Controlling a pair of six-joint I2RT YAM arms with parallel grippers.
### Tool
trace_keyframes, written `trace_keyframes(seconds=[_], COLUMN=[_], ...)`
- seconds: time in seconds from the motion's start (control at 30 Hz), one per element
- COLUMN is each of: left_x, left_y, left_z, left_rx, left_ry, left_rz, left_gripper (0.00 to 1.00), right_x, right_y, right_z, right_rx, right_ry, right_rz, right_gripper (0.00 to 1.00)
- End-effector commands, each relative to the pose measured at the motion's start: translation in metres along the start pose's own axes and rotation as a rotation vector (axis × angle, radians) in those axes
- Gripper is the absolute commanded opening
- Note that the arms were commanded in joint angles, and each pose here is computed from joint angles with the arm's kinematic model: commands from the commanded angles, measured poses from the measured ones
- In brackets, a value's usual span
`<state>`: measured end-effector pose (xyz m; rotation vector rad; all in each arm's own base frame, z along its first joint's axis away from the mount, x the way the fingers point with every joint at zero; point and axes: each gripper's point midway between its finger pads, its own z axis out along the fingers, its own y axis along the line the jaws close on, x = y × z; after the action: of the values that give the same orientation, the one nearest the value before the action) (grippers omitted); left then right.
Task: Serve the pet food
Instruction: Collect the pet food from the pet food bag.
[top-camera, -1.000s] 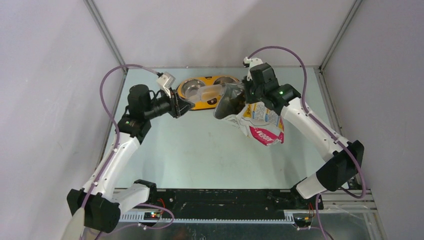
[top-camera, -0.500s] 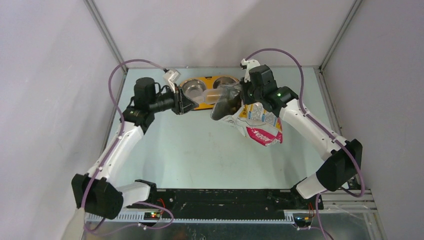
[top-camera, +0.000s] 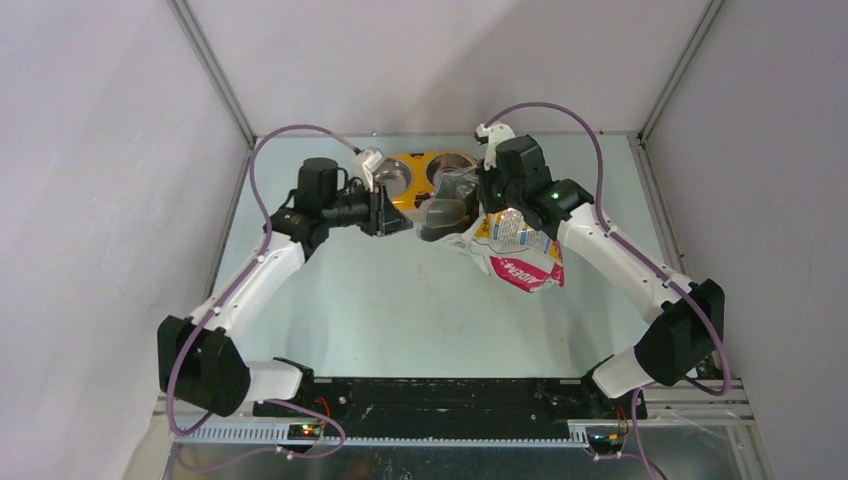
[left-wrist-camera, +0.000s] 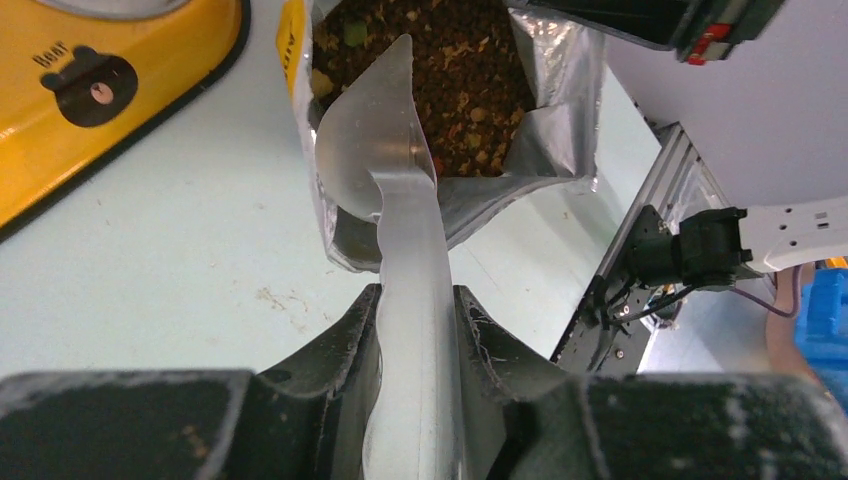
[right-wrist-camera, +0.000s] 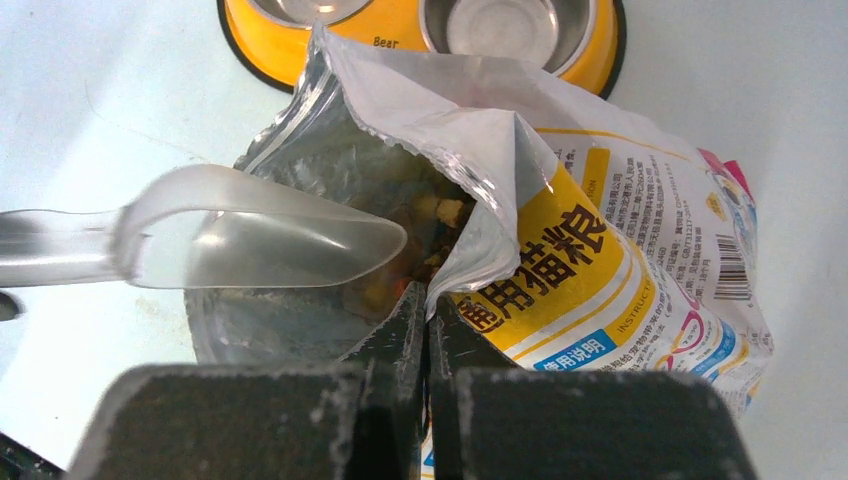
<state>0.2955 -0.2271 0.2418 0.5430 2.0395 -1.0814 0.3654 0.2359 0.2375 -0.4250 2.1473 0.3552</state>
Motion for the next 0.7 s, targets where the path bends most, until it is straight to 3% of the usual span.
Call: trace_keyframes(seconds=[0.0,0.3,0.67], left_x=[0.009,0.032,0.069], left_y=[0.008,0.031,0.038], left_z=[0.015,0.046,0.089], left_rx=[-0.053,-0.15,-0.112], left_ry=[0.035,0.14,0.278], left_rz=[-0.026,-0.055,-0.17], left_gripper=[0.0,0.0,0.0], right_x=[-0.028,-0.012,0.015], right_y=[0.014,0.038,0.06], right_z=[-0.01,-0.028,-0.024], right_rx=[-0.061,-0.219,-0.307], right_ry=[-0.12,-0.108,-0.061], right_rz=[-0.028,-0.083,-0.159], right_gripper=[0.0,0.0,0.0])
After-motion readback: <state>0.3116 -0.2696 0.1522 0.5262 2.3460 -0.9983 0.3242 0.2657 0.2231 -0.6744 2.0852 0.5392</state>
